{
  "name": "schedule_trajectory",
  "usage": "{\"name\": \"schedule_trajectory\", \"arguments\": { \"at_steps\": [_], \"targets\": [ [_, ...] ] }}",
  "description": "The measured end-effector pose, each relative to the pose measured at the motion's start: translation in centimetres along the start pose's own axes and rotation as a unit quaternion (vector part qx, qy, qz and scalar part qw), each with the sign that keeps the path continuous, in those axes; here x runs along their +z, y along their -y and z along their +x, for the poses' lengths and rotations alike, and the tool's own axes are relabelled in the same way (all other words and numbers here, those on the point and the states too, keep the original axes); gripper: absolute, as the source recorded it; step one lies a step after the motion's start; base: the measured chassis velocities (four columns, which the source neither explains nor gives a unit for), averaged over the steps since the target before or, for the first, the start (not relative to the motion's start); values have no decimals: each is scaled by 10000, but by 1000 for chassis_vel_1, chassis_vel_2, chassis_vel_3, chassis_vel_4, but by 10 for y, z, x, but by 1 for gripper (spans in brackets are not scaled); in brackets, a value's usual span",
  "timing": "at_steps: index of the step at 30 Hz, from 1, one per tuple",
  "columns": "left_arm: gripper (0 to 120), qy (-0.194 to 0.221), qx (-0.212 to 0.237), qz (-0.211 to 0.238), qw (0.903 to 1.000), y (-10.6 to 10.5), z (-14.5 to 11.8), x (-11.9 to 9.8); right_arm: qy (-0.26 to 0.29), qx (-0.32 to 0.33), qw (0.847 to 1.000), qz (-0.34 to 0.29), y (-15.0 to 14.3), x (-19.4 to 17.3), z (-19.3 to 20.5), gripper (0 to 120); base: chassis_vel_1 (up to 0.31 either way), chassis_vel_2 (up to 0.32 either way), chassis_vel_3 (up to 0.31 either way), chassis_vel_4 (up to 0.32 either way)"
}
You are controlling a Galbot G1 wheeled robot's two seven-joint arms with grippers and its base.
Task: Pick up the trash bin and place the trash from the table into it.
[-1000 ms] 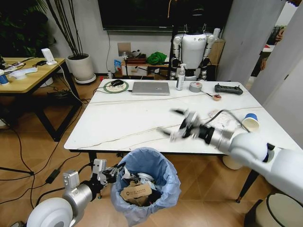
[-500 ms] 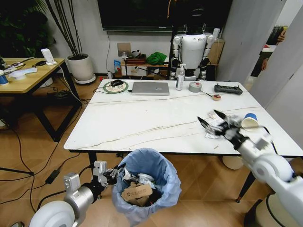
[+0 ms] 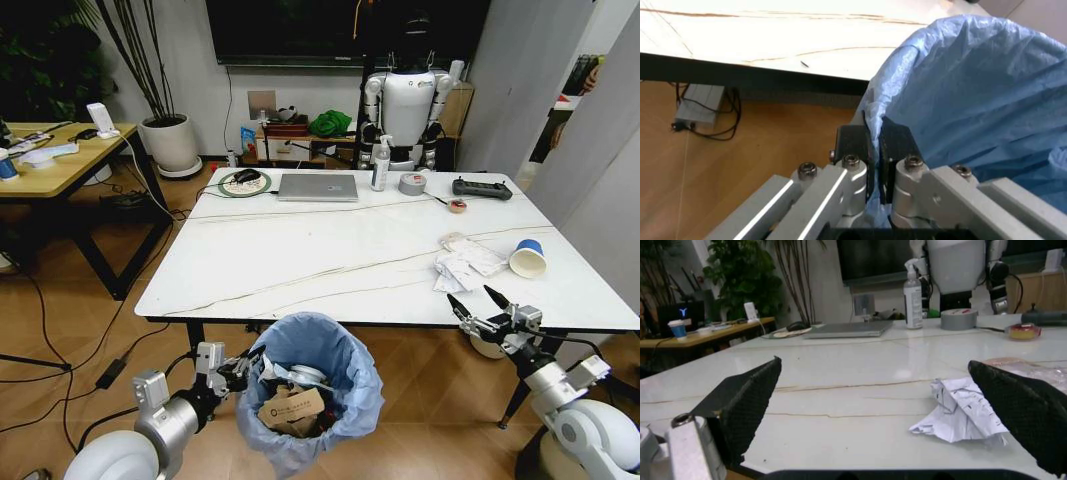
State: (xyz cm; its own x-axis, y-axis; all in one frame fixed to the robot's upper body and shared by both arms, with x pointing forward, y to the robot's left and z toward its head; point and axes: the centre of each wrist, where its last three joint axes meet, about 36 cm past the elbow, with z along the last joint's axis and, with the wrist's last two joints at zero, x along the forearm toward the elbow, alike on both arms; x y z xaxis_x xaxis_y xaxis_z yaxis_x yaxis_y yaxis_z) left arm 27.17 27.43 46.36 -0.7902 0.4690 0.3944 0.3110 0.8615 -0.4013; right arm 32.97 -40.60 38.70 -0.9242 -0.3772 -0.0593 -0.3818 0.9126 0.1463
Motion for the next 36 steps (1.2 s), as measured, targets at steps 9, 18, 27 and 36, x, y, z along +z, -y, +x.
{"name": "schedule_trajectory", "arguments": {
  "at_steps": [9,18,27,36],
  "targets": [
    [0,-7,19,-20,10000,3,2,0,-7,-3,10000,45,3,-2,7,100,-67,-51,72,71],
    [0,-5,32,-22,10000,4,3,1,-23,-33,9999,95,3,-1,13,100,-172,-169,170,174],
    [0,2,45,-29,10000,6,3,0,-20,-246,9986,469,4,0,13,100,-152,-141,148,136],
    [0,-31,1,-55,10000,5,6,0,-52,166,9969,764,-8,2,-18,100,-18,-23,16,11]
  ]
}}
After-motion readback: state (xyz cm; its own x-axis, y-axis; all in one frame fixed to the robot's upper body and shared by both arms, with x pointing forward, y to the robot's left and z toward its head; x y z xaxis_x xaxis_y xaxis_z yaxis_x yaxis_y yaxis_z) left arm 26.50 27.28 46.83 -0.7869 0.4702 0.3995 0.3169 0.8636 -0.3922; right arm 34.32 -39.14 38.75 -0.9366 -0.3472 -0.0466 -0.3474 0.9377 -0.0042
